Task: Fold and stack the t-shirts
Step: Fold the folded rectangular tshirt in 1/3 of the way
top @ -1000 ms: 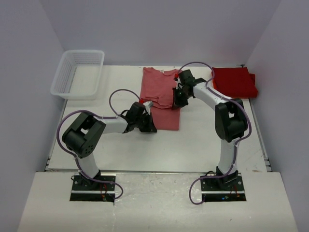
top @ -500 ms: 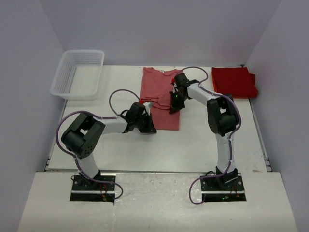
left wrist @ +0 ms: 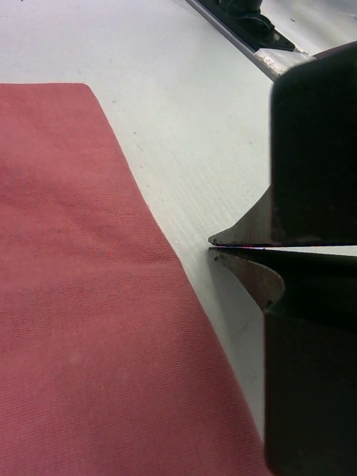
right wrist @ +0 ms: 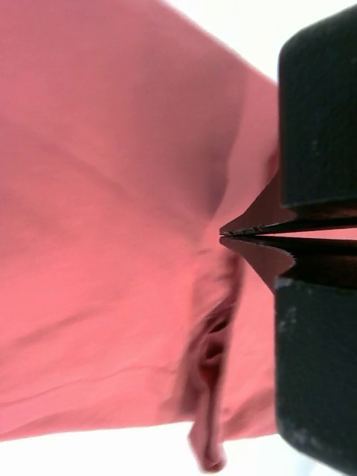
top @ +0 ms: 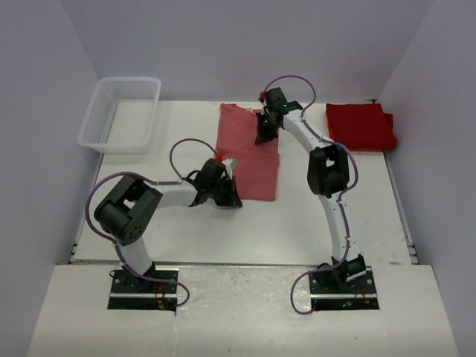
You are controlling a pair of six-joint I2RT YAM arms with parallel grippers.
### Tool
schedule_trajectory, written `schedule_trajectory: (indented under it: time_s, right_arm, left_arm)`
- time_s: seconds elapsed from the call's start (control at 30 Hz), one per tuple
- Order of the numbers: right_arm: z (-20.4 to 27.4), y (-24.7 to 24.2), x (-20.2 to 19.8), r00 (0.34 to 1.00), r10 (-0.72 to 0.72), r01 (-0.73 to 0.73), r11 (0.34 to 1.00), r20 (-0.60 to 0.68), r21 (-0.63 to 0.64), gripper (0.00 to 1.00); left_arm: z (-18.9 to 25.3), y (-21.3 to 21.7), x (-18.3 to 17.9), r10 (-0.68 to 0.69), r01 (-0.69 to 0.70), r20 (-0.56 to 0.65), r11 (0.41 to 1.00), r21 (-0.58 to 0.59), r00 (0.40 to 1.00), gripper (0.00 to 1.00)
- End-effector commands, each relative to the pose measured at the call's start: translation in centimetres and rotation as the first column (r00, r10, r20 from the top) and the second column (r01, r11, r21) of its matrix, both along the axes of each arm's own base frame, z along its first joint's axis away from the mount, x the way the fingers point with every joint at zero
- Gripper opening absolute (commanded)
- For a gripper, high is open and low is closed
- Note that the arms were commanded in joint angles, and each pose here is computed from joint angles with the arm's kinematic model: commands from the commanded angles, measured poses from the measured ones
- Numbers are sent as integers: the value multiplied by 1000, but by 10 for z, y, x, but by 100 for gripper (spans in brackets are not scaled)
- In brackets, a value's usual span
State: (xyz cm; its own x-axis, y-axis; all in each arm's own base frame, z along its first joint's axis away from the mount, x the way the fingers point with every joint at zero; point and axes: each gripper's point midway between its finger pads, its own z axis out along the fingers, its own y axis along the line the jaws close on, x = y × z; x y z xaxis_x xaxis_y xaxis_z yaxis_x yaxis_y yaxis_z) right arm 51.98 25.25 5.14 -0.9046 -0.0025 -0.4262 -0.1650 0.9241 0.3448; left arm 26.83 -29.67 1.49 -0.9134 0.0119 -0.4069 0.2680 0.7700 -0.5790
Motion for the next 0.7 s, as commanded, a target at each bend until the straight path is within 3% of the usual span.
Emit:
schedule_trajectory:
  time_s: [0.0, 0.13, 0.17, 0.2, 0.27, 0.33, 0.37, 0.4, 0.47, 0.57, 0.6, 0.67]
  right_arm:
    - [83, -5, -16, 990, 20, -27, 999, 140, 48, 0]
    - [86, -17, -54, 990, 19, -25, 999, 139, 42, 0]
    - [92, -25, -71, 991, 9, -14, 999, 135, 41, 0]
    - [95, -28, -77, 990, 3, -9, 999, 139, 42, 0]
    - [95, -37, -100, 992, -4, -1, 999, 127, 37, 1]
    - [91, -46, -112, 993, -28, 26, 999, 111, 20, 13]
    - [87, -55, -122, 993, -57, 57, 998, 100, -1, 35]
    - [74, -61, -134, 995, -66, 67, 998, 75, -19, 47]
    - [81, -69, -144, 991, -96, 97, 995, 94, -17, 65]
    - [70, -69, -164, 993, -107, 107, 994, 40, 14, 68]
    - [75, -67, -168, 993, -109, 107, 993, 47, 43, 69]
    - [64, -59, -183, 995, -94, 92, 990, 14, 108, 69]
  left_arm:
    - [14, -1, -1, -17, 17, 50, 1000, -9, 999, 0]
    - [31, -3, 6, -7, 4, 110, 1000, 22, 994, 0]
    - [46, -9, 15, -5, -3, 175, 999, 43, 985, 0]
    - [46, -5, 10, -12, -3, 165, 996, 93, 986, 0]
    - [77, -15, 21, -19, -13, 270, 993, 114, 963, 0]
    - [103, -10, 33, 15, -76, 358, 985, 158, 934, 0]
    - [112, -9, 35, 8, -86, 394, 980, 182, 919, 2]
    - [125, 3, 44, 45, -154, 437, 964, 219, 898, 11]
    - [131, 21, 54, 82, -228, 464, 936, 269, 882, 18]
    - [119, 60, 70, 136, -277, 403, 908, 316, 905, 21]
    - [108, 61, 64, 123, -225, 346, 935, 272, 930, 23]
    - [101, 88, 79, 196, -273, 316, 936, 221, 928, 23]
